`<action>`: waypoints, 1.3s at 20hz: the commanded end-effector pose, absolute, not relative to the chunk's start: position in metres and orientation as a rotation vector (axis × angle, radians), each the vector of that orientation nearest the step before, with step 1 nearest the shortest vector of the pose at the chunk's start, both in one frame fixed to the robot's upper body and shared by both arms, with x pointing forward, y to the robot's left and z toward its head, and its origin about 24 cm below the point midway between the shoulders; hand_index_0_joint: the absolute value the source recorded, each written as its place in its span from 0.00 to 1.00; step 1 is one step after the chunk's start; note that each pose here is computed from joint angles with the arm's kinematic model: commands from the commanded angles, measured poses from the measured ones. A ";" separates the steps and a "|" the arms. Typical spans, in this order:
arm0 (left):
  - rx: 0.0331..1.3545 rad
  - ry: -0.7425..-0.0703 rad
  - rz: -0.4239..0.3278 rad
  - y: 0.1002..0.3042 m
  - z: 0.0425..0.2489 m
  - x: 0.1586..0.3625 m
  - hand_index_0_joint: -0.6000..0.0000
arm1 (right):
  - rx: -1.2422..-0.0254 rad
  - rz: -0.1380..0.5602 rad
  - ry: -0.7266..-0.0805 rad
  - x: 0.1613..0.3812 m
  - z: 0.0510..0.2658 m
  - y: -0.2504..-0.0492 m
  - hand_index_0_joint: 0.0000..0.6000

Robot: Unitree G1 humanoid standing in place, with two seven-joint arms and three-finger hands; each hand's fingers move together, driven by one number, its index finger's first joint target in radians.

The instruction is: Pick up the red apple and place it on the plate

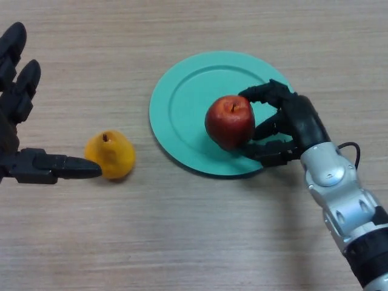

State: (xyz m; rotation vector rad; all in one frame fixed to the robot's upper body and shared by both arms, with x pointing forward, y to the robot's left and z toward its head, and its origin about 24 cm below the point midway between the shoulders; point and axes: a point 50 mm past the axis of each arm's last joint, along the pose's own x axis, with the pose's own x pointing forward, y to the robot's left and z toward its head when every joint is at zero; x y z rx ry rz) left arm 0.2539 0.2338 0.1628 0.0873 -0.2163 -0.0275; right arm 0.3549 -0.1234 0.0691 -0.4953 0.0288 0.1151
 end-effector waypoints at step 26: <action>0.228 -0.596 -0.019 0.247 0.217 0.251 1.00 | -0.271 0.279 -0.309 0.249 0.188 -0.188 0.00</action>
